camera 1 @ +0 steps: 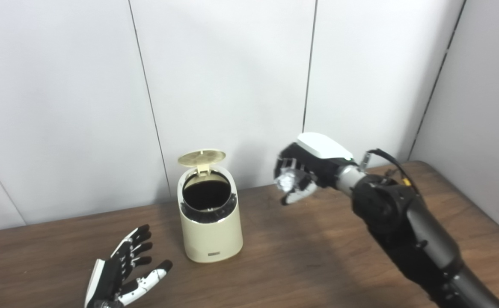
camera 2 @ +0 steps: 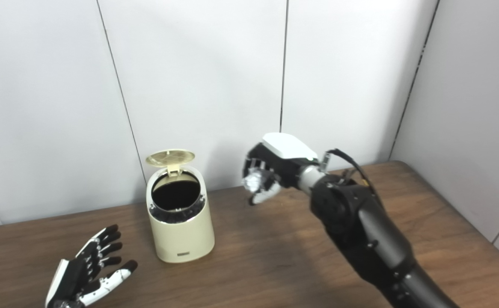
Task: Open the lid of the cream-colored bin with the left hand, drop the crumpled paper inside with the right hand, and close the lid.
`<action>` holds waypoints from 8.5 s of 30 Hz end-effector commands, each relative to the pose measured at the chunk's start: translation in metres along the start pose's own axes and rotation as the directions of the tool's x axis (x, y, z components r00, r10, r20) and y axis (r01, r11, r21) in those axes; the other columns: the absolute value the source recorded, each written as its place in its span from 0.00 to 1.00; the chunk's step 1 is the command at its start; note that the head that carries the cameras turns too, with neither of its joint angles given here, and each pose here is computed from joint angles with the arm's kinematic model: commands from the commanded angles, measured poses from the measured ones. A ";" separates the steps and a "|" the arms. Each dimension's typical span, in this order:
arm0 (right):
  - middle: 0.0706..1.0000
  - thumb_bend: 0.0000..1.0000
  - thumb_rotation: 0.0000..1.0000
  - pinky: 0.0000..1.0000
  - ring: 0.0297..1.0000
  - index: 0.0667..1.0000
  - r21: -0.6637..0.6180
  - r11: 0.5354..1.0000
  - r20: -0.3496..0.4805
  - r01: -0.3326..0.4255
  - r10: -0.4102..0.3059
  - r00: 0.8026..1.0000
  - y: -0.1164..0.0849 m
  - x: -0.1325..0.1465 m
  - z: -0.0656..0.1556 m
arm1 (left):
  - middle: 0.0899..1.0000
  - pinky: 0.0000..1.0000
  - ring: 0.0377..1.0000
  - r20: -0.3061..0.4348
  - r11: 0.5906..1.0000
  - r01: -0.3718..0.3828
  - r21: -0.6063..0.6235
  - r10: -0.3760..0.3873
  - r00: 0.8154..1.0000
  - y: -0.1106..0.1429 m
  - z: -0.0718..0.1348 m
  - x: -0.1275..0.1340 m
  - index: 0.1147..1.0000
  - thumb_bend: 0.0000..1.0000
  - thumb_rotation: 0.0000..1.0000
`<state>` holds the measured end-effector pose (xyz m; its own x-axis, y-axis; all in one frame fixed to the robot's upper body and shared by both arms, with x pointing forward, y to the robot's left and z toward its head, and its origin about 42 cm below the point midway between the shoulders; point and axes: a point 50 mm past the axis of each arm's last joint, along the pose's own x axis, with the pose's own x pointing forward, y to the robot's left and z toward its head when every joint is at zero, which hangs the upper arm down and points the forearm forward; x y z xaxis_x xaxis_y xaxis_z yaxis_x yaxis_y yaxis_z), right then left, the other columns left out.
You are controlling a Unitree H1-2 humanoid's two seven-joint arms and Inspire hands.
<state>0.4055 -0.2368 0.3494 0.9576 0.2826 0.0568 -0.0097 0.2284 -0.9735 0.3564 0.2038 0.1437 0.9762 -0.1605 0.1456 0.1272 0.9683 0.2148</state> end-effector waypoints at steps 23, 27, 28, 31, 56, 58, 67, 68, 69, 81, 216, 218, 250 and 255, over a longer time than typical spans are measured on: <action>0.47 0.52 0.00 0.35 0.40 0.44 0.132 0.988 0.109 0.081 -0.096 0.989 -0.007 0.044 0.082 | 0.86 0.73 0.81 0.086 1.000 -0.007 0.003 0.007 0.996 -0.014 0.014 0.019 0.90 0.67 0.21; 0.47 0.52 0.00 0.34 0.40 0.44 0.109 0.989 0.117 0.096 -0.108 0.987 -0.003 0.047 0.085 | 0.86 0.73 0.81 0.082 1.000 -0.007 -0.007 0.008 0.997 -0.015 0.015 0.019 0.90 0.67 0.20; 0.47 0.52 0.00 0.34 0.40 0.44 0.117 0.989 0.113 0.091 -0.104 0.988 -0.002 0.048 0.086 | 0.86 0.73 0.81 0.082 1.000 -0.006 -0.009 0.007 0.997 -0.015 0.015 0.020 0.90 0.67 0.20; 0.47 0.52 0.00 0.34 0.40 0.44 0.136 0.987 0.100 0.081 -0.095 0.990 0.001 0.051 0.089 | 0.86 0.73 0.82 0.080 1.000 -0.006 0.000 0.006 0.997 -0.016 0.015 0.020 0.90 0.67 0.20; 0.47 0.52 0.00 0.31 0.37 0.47 0.130 0.977 0.158 0.167 -0.186 0.970 0.023 0.061 0.103 | 0.86 0.72 0.81 0.094 1.000 -0.011 -0.008 0.012 0.996 -0.020 0.014 0.020 0.89 0.68 0.19; 0.47 0.52 0.00 0.31 0.37 0.47 0.131 0.977 0.160 0.168 -0.189 0.969 0.024 0.061 0.103 | 0.86 0.72 0.81 0.095 1.000 -0.011 -0.006 0.011 0.995 -0.020 0.014 0.020 0.90 0.68 0.19; 0.47 0.52 0.00 0.34 0.39 0.46 0.128 0.980 0.158 0.155 -0.175 0.972 0.030 0.062 0.102 | 0.86 0.74 0.82 0.095 1.000 -0.011 -0.008 0.011 0.995 -0.021 0.015 0.019 0.90 0.67 0.17; 0.47 0.52 0.00 0.36 0.39 0.47 0.122 0.981 0.158 0.151 -0.169 0.973 0.031 0.061 0.102 | 0.86 0.74 0.82 0.094 1.000 -0.011 -0.007 0.012 0.995 -0.021 0.015 0.019 0.90 0.67 0.18; 0.47 0.52 0.00 0.37 0.39 0.47 0.099 0.984 0.157 0.148 -0.162 0.974 0.031 0.061 0.102 | 0.86 0.75 0.82 0.097 1.000 -0.011 -0.006 0.011 0.995 -0.021 0.015 0.019 0.90 0.68 0.19; 0.70 0.52 0.14 0.47 0.62 0.46 -0.027 0.994 0.106 0.107 -0.103 0.989 0.031 0.056 0.102 | 0.86 0.74 0.82 0.099 1.000 -0.005 -0.017 0.007 0.995 -0.019 0.015 0.019 0.90 0.67 0.16; 0.77 0.80 0.16 0.57 0.61 0.76 0.889 0.352 -0.193 0.293 -0.294 0.936 0.165 -0.062 -0.024 | 0.97 0.82 0.97 0.357 0.925 0.064 0.374 -0.207 0.911 -0.008 0.159 0.126 0.95 0.96 0.33; 0.76 0.80 0.16 0.57 0.61 0.75 0.887 0.357 -0.191 0.294 -0.296 0.936 0.165 -0.062 -0.023 | 0.99 0.86 0.99 0.345 0.922 0.080 0.378 -0.221 0.912 -0.012 0.162 0.130 0.97 0.97 0.35; 0.75 0.80 0.15 0.56 0.55 0.74 0.896 0.352 -0.164 0.269 -0.301 0.940 0.164 -0.058 -0.009 | 0.83 0.99 1.00 0.339 0.820 0.063 0.569 -0.304 0.891 -0.016 0.173 0.126 0.75 0.94 0.40; 0.75 0.80 0.16 0.57 0.55 0.74 0.893 0.358 -0.165 0.272 -0.300 0.939 0.163 -0.059 -0.009 | 0.81 0.97 1.00 0.342 0.812 0.055 0.582 -0.305 0.889 -0.016 0.173 0.124 0.73 0.94 0.41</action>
<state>0.3456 -0.2273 0.1669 0.9729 0.0334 0.2287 -0.0026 0.9910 -0.1337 0.4463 0.1360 0.2980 0.8107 -0.4930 0.3158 0.1166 0.6645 0.7381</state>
